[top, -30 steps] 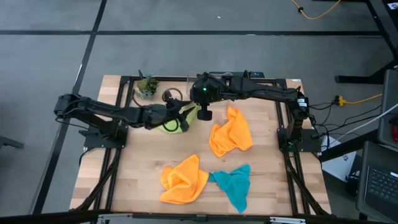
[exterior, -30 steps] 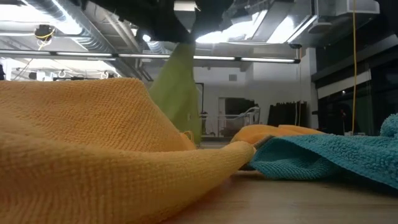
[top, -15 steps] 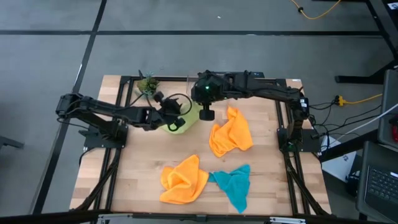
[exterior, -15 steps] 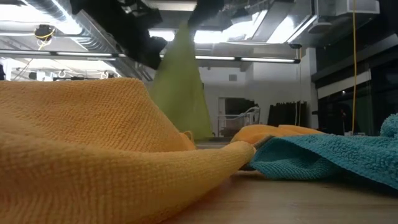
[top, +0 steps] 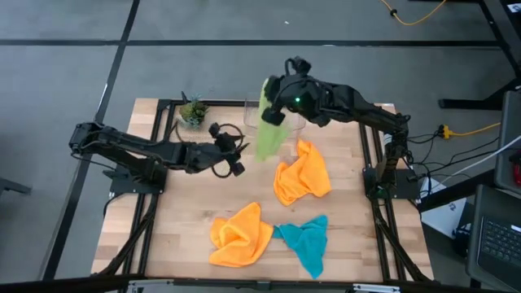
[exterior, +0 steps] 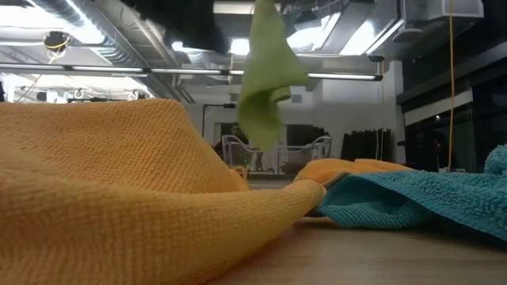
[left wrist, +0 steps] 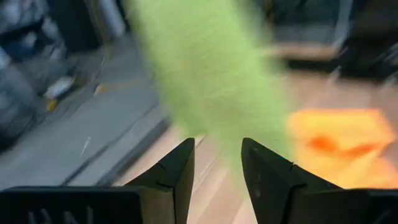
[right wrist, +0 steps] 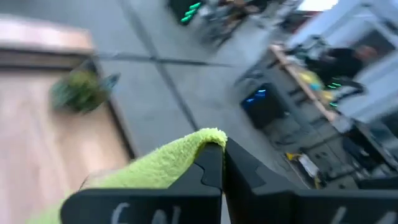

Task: Fold microfiber towels
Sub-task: Fold the green microfiber cloth

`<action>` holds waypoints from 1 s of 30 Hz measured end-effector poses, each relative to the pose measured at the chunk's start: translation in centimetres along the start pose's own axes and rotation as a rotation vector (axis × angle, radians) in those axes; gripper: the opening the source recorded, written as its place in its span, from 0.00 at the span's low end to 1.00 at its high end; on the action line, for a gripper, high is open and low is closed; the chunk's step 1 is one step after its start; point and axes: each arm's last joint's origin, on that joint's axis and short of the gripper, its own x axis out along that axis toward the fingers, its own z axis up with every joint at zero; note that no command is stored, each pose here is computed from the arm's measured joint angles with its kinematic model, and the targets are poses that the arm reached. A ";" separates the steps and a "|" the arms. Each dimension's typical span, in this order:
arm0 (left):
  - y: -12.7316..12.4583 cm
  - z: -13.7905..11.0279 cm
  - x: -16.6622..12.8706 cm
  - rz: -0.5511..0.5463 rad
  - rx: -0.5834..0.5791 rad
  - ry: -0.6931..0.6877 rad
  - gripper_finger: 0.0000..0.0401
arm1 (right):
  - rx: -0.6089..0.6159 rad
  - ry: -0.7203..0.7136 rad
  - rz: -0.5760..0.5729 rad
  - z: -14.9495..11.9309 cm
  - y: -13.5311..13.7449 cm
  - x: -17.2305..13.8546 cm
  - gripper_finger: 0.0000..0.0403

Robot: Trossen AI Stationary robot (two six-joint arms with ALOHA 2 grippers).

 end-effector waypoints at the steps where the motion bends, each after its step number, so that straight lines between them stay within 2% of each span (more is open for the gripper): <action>1: -0.4 0.2 0.0 -0.025 0.007 -0.025 0.31 | 0.021 -0.003 -0.027 0.1 -0.1 0.0 0.00; 3: -1.1 0.4 0.4 -0.059 0.010 -0.070 0.31 | 0.058 -0.004 -0.052 0.2 -0.3 -0.1 0.00; 6: -1.6 0.5 1.1 -0.052 0.010 -0.124 0.31 | 0.112 -0.019 -0.023 0.3 0.0 -0.1 0.00; 9: -1.9 0.6 2.2 -0.031 0.003 -0.192 0.31 | 0.146 -0.039 0.048 0.5 0.6 -0.4 0.00; 13: -1.6 0.7 3.4 0.018 0.012 -0.247 0.31 | 0.143 -0.085 0.198 0.8 1.5 -1.0 0.00; 18: -0.6 0.5 3.8 0.204 0.009 -0.205 0.31 | 0.114 -0.101 0.253 1.0 2.6 -2.1 0.00; 22: -0.6 0.3 3.3 0.345 0.071 -0.151 0.31 | 0.061 -0.085 0.239 0.8 3.2 -2.7 0.00; 26: -1.3 0.3 2.0 0.399 0.159 -0.106 0.31 | 0.002 -0.018 0.232 0.1 3.7 -3.2 0.00; 30: -2.0 0.4 0.3 0.367 0.198 -0.092 0.31 | -0.021 0.064 0.263 -0.9 4.1 -3.5 0.00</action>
